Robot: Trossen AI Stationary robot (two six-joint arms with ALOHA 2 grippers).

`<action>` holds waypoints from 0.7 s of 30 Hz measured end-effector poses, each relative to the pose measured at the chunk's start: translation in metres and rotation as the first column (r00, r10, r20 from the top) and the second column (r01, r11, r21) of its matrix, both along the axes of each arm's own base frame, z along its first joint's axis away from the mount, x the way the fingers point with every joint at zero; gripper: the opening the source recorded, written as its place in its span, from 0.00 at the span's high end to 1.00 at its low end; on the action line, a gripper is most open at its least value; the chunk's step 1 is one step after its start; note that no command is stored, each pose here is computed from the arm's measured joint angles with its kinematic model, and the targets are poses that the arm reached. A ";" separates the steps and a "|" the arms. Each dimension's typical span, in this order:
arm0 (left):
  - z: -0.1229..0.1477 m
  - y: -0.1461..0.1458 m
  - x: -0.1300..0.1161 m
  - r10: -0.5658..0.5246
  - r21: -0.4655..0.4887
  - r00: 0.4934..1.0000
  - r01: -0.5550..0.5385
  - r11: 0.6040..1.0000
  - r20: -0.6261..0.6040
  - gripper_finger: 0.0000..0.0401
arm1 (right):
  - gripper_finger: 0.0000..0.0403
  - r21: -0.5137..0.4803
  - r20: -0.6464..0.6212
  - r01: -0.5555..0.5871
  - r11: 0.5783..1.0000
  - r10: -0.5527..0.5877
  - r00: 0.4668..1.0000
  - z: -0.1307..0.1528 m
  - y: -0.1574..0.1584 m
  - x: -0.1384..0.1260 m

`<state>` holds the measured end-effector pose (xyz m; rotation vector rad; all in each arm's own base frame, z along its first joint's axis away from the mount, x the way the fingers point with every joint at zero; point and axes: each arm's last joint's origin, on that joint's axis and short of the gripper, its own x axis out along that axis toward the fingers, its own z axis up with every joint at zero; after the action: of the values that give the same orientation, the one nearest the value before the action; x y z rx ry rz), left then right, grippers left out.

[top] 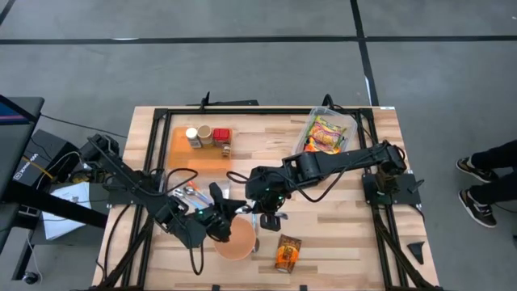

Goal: Pick & Place Food Item
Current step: Put the silver spoon into the bottom transparent bin

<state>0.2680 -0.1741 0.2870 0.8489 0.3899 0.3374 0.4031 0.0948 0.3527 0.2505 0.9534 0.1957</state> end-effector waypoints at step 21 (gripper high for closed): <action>-0.005 0.011 -0.010 0.085 -0.213 0.996 -0.081 0.974 0.010 0.98 | 0.61 0.081 0.018 0.016 0.997 -0.017 1.000 0.015 -0.006 -0.008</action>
<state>0.2584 -0.1635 0.2818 0.6210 0.4362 0.3742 0.3951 0.0886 0.3676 0.3307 0.9253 0.2214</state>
